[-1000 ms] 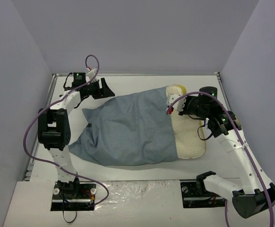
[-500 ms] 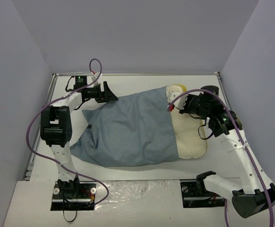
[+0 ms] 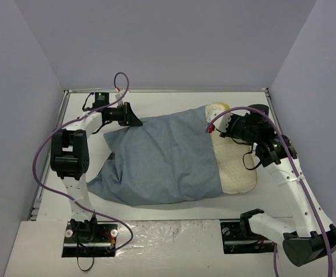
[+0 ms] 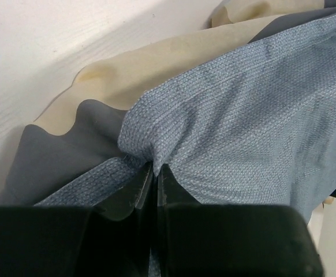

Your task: Remove the pillowcase from the pillow

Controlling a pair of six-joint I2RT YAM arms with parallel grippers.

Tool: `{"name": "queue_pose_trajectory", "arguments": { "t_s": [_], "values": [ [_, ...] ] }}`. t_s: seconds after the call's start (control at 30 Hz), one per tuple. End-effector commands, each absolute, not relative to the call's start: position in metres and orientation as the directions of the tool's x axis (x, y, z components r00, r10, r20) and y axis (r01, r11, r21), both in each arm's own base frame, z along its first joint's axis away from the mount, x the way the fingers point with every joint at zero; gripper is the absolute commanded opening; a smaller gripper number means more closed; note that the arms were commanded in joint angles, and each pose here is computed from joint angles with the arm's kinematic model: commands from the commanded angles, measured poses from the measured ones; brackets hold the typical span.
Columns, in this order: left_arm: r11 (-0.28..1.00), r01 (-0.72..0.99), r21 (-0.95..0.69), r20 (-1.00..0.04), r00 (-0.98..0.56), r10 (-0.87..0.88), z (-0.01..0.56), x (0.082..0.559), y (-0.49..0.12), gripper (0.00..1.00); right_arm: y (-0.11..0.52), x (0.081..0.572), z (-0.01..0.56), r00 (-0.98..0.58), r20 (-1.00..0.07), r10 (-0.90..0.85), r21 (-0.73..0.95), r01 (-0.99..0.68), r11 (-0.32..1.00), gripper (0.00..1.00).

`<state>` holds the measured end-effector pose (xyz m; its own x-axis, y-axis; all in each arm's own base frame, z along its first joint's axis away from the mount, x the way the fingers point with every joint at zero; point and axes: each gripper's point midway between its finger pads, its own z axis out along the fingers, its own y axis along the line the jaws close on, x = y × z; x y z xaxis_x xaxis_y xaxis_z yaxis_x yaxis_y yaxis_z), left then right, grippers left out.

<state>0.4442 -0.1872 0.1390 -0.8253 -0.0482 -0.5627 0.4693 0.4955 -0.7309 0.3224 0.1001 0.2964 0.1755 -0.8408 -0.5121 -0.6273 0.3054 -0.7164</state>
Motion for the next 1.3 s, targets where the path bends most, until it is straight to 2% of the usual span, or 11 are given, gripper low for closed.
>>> {"name": "queue_pose_trajectory", "arguments": {
  "t_s": [0.0,0.13,0.2,0.33,0.43,0.6,0.73,0.97,1.27],
  "values": [
    [0.439,0.572,-0.693,-0.649,-0.760,-0.035,0.192,0.440,-0.194,0.02,0.101,0.338,0.346,0.233,-0.531,-0.815,-0.786,-0.494,0.371,0.00],
    [0.531,0.536,-0.656,-0.692,-0.708,-0.141,0.219,0.460,-0.164,0.02,0.092,0.350,0.350,0.171,-0.553,-0.815,-0.776,-0.461,0.430,0.00],
    [0.586,0.533,-0.611,-0.754,-0.618,-0.223,0.250,0.475,-0.131,0.02,0.085,0.356,0.359,0.143,-0.579,-0.803,-0.767,-0.430,0.477,0.00],
    [0.661,0.454,-0.598,-0.791,-0.468,-0.395,0.302,0.488,-0.073,0.02,0.069,0.370,0.373,0.098,-0.636,-0.766,-0.736,-0.378,0.562,0.00],
    [0.725,0.404,-0.558,-0.828,-0.334,-0.451,0.340,0.485,-0.034,0.02,0.051,0.379,0.388,0.082,-0.679,-0.730,-0.711,-0.323,0.625,0.00],
    [0.780,0.335,-0.528,-0.849,-0.214,-0.483,0.369,0.481,0.000,0.02,0.025,0.383,0.399,0.058,-0.719,-0.693,-0.684,-0.239,0.689,0.00],
    [0.809,0.259,-0.527,-0.850,-0.162,-0.502,0.370,0.479,0.026,0.02,-0.004,0.381,0.408,0.041,-0.753,-0.657,-0.654,-0.159,0.740,0.00],
    [0.831,0.063,-0.552,-0.828,-0.157,-0.538,0.333,0.478,0.073,0.02,-0.101,0.368,0.411,-0.020,-0.836,-0.548,-0.548,-0.014,0.836,0.00],
    [0.847,-0.048,-0.530,-0.835,-0.147,-0.531,0.314,0.476,0.100,0.02,-0.168,0.345,0.361,-0.138,-0.880,-0.455,-0.462,0.024,0.887,0.00]
  ]
}}
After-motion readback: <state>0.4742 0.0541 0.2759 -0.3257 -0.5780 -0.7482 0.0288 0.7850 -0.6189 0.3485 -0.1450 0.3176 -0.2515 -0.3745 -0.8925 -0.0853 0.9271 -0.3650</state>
